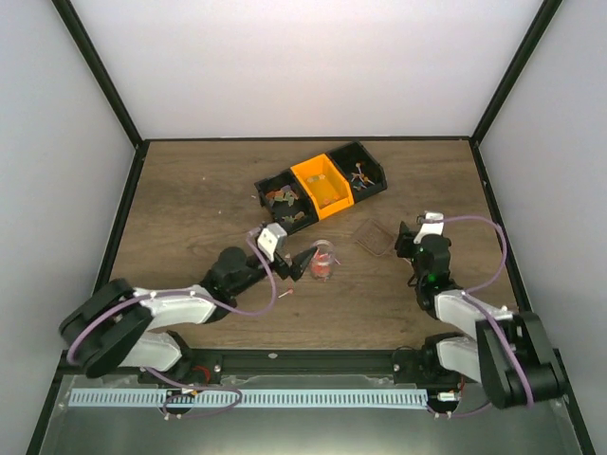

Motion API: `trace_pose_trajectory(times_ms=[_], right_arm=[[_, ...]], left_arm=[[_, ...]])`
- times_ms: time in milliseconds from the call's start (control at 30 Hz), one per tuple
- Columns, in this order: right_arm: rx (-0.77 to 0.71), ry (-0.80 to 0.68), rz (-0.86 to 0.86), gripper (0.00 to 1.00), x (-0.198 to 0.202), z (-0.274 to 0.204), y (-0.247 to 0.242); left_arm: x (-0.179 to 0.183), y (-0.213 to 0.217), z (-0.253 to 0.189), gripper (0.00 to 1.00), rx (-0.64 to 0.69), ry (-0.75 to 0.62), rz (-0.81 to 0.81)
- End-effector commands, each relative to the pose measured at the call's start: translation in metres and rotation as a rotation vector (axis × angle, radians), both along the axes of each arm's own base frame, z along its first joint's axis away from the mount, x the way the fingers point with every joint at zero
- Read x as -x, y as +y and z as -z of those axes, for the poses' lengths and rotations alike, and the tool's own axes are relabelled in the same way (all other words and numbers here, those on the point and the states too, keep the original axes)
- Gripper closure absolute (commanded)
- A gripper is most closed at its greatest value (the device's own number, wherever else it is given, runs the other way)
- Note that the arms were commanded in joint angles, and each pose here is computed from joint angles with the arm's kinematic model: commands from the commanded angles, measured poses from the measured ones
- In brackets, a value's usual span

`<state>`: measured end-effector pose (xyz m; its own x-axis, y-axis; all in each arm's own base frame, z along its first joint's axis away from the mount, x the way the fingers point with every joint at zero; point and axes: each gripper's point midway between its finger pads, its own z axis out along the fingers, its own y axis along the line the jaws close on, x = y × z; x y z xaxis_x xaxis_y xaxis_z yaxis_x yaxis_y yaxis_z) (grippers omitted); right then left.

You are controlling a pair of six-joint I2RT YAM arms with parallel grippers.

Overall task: Pack the candies
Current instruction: Reset both arms

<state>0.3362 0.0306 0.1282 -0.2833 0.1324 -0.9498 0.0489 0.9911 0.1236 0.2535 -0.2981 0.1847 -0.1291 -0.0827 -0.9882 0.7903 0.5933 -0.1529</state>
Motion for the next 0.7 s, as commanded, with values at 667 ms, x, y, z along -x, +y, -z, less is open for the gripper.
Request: trace_pose_trajectory(times_ms=[667], right_arm=[[0.117, -0.289, -0.043, 0.00, -0.033, -0.024, -0.015]], left_arm=[[-0.123, 0.279, -0.015, 0.00, -0.054, -0.001, -0.991]])
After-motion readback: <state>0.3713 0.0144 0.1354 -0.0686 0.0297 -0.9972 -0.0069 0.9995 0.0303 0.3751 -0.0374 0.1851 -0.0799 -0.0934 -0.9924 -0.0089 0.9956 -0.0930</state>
